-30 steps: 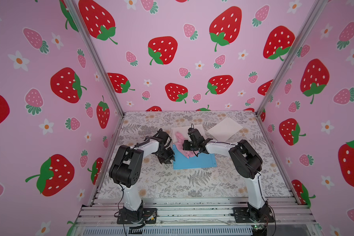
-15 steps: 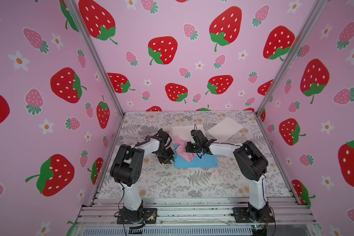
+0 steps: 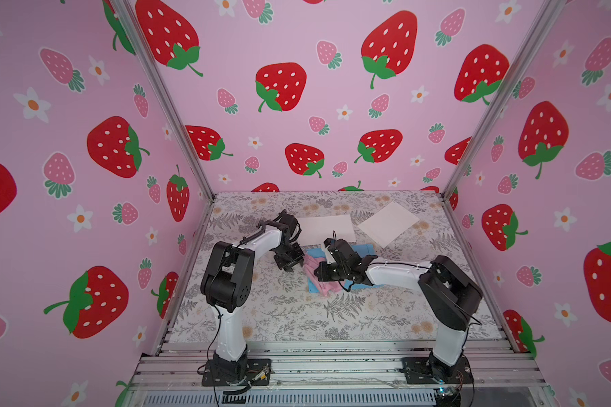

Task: Wipe the drawing tablet
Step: Wipe the dirt from the drawing tablet.

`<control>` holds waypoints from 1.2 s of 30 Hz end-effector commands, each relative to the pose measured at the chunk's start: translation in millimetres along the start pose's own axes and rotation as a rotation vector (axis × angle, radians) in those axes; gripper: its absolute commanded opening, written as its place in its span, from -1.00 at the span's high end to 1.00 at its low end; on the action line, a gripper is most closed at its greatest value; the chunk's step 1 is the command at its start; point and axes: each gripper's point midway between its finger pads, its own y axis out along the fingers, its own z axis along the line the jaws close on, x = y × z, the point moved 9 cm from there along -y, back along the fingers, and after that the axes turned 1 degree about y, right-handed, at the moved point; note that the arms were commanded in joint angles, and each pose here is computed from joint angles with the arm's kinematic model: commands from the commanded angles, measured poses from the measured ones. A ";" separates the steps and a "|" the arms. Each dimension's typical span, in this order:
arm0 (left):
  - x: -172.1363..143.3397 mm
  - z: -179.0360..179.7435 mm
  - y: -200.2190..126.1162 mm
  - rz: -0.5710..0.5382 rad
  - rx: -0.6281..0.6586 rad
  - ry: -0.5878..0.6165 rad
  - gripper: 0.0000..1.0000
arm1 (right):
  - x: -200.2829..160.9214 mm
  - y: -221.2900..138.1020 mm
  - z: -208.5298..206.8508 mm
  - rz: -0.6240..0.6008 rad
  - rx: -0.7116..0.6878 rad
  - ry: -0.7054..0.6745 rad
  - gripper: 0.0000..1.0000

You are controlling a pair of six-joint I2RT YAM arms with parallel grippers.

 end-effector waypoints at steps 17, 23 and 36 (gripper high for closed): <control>6.8 -27.0 46.9 0.082 0.133 0.100 0.14 | 5.0 2.8 -24.0 -0.037 -0.208 -0.038 1.00; -1.2 -7.4 68.1 0.128 0.222 0.063 0.38 | -24.0 11.2 42.8 -0.031 -0.040 -0.187 1.00; -2.4 -6.1 69.6 0.133 0.215 0.105 0.45 | -28.2 -6.1 -19.0 -0.042 -0.177 -0.068 1.00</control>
